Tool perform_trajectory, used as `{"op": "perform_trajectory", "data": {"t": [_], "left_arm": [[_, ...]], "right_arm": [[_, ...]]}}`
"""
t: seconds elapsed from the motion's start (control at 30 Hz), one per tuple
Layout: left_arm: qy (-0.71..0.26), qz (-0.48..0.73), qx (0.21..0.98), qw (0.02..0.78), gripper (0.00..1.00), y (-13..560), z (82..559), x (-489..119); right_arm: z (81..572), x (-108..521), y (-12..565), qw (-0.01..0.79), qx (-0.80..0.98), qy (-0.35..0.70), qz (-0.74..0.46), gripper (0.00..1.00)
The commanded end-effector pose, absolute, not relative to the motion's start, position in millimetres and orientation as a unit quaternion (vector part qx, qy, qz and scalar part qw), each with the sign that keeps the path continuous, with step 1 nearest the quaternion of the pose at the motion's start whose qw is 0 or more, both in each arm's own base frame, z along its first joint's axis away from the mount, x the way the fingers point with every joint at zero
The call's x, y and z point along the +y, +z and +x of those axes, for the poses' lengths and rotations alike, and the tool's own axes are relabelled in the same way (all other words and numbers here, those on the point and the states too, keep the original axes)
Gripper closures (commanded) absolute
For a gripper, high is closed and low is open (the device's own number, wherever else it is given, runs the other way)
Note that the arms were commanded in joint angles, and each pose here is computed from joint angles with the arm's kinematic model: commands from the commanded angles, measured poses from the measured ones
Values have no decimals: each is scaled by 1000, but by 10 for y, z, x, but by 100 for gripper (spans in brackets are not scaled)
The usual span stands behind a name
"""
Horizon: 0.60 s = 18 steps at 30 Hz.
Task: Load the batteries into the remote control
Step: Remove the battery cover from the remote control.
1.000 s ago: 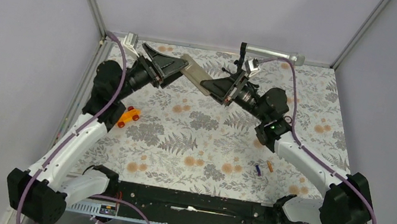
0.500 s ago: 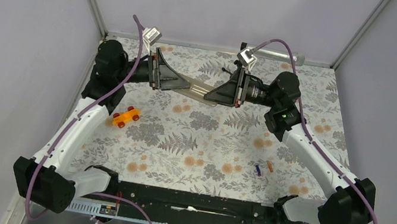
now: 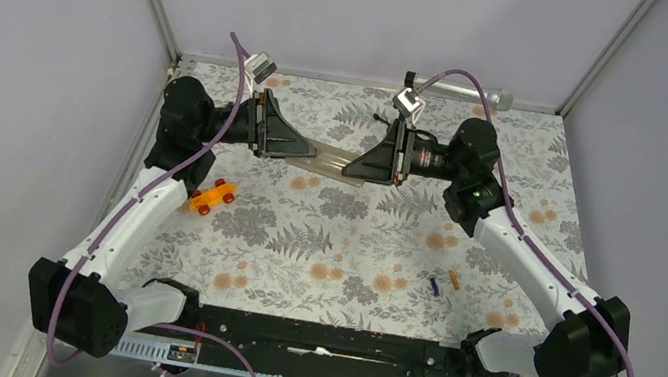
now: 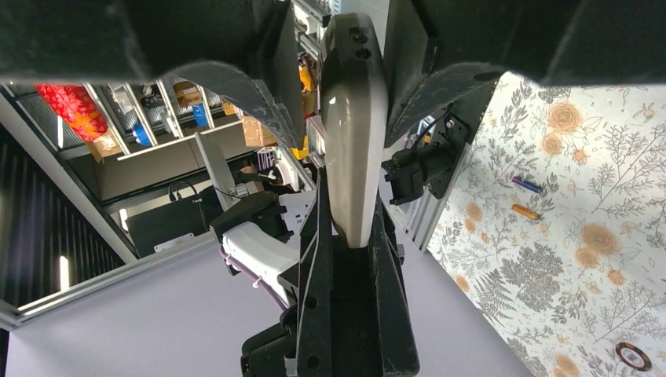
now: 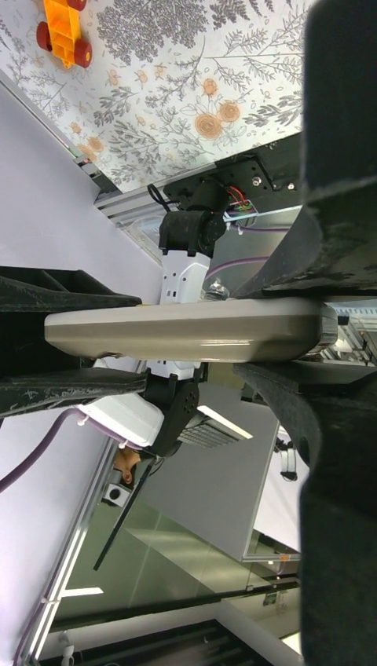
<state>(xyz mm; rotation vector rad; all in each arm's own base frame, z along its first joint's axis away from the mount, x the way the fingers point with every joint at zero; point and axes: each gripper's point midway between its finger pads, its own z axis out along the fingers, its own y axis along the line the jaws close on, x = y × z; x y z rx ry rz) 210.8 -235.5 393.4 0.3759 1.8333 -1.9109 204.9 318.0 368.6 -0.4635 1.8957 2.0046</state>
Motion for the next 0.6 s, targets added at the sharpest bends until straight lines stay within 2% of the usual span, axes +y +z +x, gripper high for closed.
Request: {"op": "perform_trajectory", "data": {"t": [0.0, 0.1, 0.17, 0.2, 0.23, 0.27, 0.3, 0.33, 0.4, 0.47, 0.53, 0.57], "left_arm": [[-697, 168, 653, 243, 63, 4035, 1988, -2321], [-697, 163, 658, 233, 68, 3995, 1999, -2325], [-697, 162, 659, 232, 81, 3979, 2008, -2327], [-696, 160, 660, 232, 92, 3970, 2022, -2330], [-695, 159, 661, 235, 100, 3965, 2039, -2332], [-692, 154, 662, 243, 100, 3959, 2070, -2335], [-686, 143, 667, 254, 100, 3934, 2129, -2333], [-676, 131, 674, 268, 100, 3894, 2195, -2326], [-638, 105, 699, 304, 100, 3761, 2340, -2289], [-589, 75, 731, 336, 100, 3564, 2494, -2215], [-563, 52, 746, 352, 100, 3409, 2591, -2162], [-553, 42, 752, 357, 100, 3315, 2626, -2141]], "right_arm": [[2062, 3182, 3801, 194, 652, 707, -192, 95], [2080, 3189, 3764, 195, 654, 705, -193, 94], [2103, 3196, 3746, 196, 655, 704, -190, 92], [2114, 3199, 3741, 197, 657, 703, -189, 85], [2139, 3199, 3725, 202, 659, 700, -186, 63], [2177, 3189, 3686, 210, 669, 691, -175, 44], [2253, 3168, 3611, 230, 684, 673, -164, 30], [2385, 3132, 3530, 259, 706, 645, -136, 21], [2623, 2965, 3258, 302, 767, 561, -75, 15], [2786, 2730, 3045, 341, 807, 481, -26, 14], [2837, 2580, 2942, 365, 817, 447, 3, 17], [2815, 2561, 2929, 373, 811, 451, 7, 22]]}}
